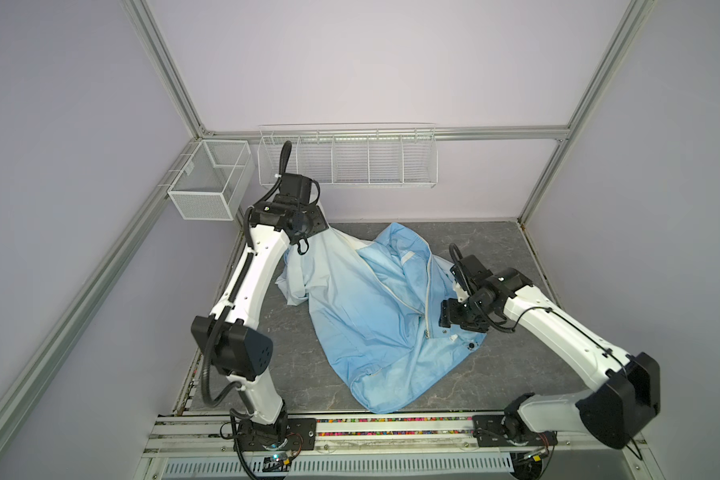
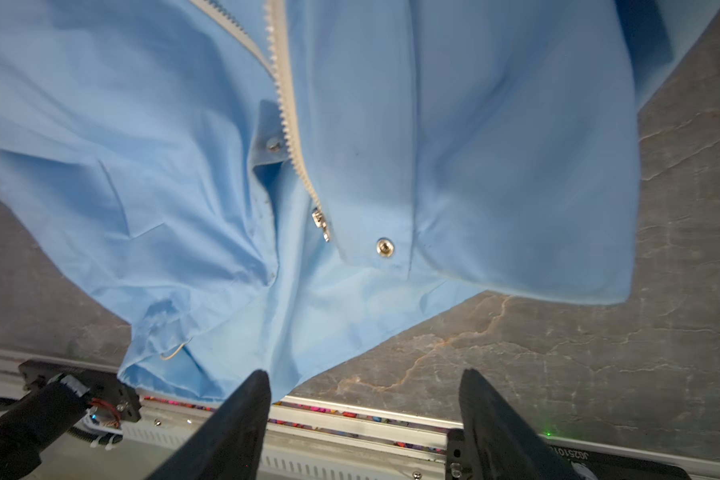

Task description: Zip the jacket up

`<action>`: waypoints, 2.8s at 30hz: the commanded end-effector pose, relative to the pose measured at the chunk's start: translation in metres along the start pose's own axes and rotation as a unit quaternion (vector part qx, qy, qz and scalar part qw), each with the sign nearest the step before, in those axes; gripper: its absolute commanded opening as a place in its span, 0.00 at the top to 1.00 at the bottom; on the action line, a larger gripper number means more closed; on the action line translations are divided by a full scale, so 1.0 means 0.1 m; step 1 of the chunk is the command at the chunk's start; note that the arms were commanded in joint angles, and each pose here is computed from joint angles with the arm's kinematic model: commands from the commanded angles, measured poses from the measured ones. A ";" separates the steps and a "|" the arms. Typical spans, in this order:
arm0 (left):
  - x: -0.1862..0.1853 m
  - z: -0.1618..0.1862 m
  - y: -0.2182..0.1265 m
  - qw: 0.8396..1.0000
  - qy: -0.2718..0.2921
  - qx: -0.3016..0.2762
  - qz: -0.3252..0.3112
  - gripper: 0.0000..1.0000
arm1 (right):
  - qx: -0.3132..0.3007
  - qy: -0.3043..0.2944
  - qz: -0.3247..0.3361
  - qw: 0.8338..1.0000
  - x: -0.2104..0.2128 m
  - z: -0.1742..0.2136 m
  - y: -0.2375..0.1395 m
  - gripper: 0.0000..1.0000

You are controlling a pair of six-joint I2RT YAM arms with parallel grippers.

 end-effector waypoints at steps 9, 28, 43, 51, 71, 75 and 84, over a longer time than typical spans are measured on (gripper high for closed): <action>0.27 1.93 0.58 0.982 -0.097 0.161 -0.007 0.37 | 0.020 0.009 0.069 0.997 -0.18 -0.52 0.50 0.28; 0.80 1.40 2.14 0.964 -0.065 0.232 -0.116 0.47 | 0.136 0.058 -0.014 0.989 0.44 -0.42 1.39 0.33; 0.87 0.68 1.71 0.976 -0.129 0.163 -0.072 0.38 | 0.119 0.091 -0.088 0.985 0.95 -0.71 1.20 0.33; 0.67 1.09 0.56 0.974 -0.194 0.115 0.004 0.35 | 0.044 0.032 -0.105 0.993 0.97 -0.64 0.53 0.34; 0.78 1.97 -0.25 0.965 -0.220 0.099 0.102 0.34 | 0.079 0.145 -0.182 0.969 2.03 -0.54 0.99 0.48; 0.77 1.94 -0.29 0.965 -0.210 0.107 0.119 0.34 | 0.076 0.168 -0.165 0.969 2.06 -0.63 1.18 0.47; 0.74 1.82 -0.37 0.969 -0.169 0.123 0.135 0.34 | 0.058 0.182 -0.163 0.968 2.21 -0.74 1.17 0.57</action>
Point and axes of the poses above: each gripper's point midway between its finger pads, its own y axis out along the fingers, its own x axis along the line the jaws close on, z = x × y, the point moved 3 cm from there along -y, back along the fingers, and after that the axes turned 10 degrees about y, right-handed, at the moved point
